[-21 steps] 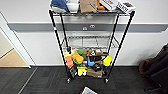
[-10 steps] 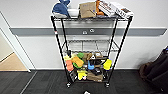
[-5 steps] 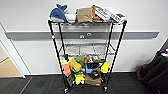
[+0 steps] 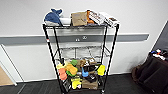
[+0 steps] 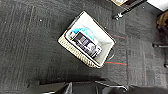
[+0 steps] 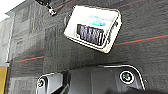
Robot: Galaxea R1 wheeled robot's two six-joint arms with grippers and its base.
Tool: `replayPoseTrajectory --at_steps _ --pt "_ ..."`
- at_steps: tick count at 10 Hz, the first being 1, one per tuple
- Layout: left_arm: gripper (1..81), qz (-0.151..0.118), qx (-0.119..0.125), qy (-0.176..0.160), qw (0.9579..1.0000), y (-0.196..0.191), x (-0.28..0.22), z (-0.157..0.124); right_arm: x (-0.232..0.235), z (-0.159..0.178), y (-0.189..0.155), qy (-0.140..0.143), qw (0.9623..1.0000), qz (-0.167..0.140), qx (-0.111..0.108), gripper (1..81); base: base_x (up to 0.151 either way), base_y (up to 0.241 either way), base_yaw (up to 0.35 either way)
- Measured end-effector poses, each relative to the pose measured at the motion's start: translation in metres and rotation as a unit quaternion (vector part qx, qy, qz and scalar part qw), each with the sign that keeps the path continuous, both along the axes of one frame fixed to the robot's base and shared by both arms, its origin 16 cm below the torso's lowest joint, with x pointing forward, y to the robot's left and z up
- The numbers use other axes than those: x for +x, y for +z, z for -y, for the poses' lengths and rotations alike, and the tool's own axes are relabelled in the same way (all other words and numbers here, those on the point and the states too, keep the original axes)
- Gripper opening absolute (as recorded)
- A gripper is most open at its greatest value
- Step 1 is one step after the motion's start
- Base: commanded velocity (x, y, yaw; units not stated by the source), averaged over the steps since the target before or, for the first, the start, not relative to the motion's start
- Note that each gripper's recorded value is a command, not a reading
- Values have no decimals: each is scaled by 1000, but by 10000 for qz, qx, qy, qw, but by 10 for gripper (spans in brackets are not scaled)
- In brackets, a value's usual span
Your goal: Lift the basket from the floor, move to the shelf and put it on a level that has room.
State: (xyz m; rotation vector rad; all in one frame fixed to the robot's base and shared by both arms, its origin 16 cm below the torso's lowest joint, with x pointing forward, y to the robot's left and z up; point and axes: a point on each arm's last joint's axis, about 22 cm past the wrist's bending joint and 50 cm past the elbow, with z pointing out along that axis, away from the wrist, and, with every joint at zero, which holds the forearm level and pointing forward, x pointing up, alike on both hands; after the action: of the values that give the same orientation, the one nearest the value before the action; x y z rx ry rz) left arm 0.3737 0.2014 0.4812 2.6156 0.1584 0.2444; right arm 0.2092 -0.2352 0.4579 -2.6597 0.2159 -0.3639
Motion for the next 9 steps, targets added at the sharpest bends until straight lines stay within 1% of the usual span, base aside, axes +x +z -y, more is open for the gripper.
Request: replayPoseTrajectory --at_steps 1,2,3,4,6,7,9 --pt "811 14 8 60 10000 -2 10 -3 7 2 -2 -4 10000 8 -10 811 0 0 0" --pt "811 -35 -14 68 10000 -9 11 0 3 1 -8 -2 10000 -71 -9 811 0 0 0" --pt "811 -145 -47 44 9999 -18 8 5 -1 1 -15 0 9998 -188 -4 811 0 0 0" --pt "811 -196 -80 32 9998 -25 15 9 -1 3 -21 -12 9996 -269 -14 811 0 0 0" --pt "811 -103 -135 35 9998 -35 53 20 4 11 -34 -46 9992 -401 -54 811 0 0 0" --pt "811 -111 -124 46 9999 -45 64 25 5 11 -41 -42 9988 -478 -55 811 0 0 0" --pt "811 -323 -10 23 9995 -70 62 23 9 10 -52 -35 9983 -574 -37 811 0 0 0"
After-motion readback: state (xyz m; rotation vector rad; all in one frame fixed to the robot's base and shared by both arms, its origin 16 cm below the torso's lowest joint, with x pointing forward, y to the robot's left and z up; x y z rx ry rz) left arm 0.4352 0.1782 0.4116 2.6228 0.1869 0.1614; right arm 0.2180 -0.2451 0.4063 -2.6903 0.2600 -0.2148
